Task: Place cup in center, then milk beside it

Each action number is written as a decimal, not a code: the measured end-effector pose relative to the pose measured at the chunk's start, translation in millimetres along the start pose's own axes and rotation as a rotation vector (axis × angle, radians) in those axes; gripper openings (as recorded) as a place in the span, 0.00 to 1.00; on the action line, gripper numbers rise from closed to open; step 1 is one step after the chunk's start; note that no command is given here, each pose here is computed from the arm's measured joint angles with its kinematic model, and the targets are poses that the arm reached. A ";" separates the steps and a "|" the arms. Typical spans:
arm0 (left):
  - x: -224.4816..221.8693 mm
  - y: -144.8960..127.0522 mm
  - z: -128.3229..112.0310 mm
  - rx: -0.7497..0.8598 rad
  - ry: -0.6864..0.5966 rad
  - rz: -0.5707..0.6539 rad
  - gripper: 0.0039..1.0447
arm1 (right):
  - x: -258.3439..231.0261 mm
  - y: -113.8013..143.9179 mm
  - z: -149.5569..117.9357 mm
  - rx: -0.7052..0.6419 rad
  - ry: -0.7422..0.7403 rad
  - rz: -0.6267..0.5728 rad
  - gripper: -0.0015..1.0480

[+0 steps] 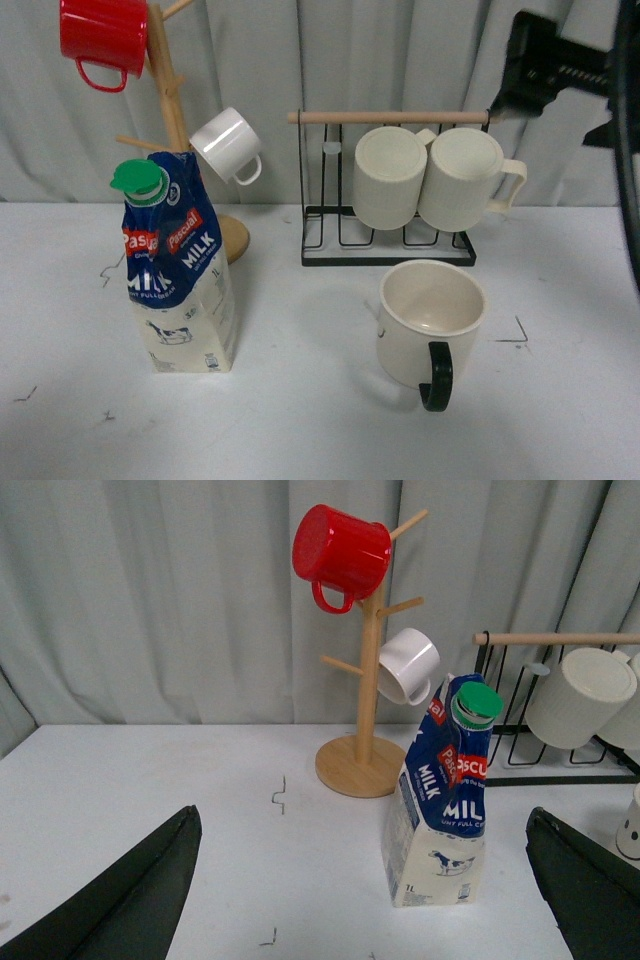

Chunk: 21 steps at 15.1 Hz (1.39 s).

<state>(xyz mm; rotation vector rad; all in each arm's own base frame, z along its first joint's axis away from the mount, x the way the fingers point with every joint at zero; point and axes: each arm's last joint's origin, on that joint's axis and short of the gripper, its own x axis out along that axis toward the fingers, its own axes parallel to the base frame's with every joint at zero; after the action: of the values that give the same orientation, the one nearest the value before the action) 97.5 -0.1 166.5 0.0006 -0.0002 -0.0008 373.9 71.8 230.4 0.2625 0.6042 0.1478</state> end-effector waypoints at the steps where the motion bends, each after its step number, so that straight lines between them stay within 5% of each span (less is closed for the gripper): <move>1: 0.0 0.0 0.0 0.000 0.000 0.000 0.94 | -14.2 -0.5 11.0 0.025 -0.070 0.000 0.94; 2: 0.0 0.0 0.0 0.000 0.000 0.000 0.94 | -27.7 3.0 20.1 0.035 -0.132 0.017 0.94; 4: 0.0 0.0 0.0 0.000 0.000 0.000 0.94 | -61.8 5.4 10.5 -0.107 -0.521 -0.071 0.74; 10: 0.0 0.0 0.0 0.000 0.000 0.000 0.94 | -99.2 -3.7 -24.6 -0.204 -0.604 -0.142 0.51; 14: 0.0 0.0 0.0 0.000 0.000 0.000 0.94 | -158.0 -8.0 -95.1 -0.263 -0.587 -0.133 0.02; 21: 0.0 0.0 0.0 0.000 0.000 0.000 0.94 | -181.3 -50.2 -152.6 -0.256 -0.603 -0.152 0.02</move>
<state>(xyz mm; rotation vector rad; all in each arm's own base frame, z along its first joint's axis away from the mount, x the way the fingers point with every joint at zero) 97.5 -0.1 166.5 0.0006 -0.0002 -0.0011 141.2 15.6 193.3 0.0045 0.0021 -0.0053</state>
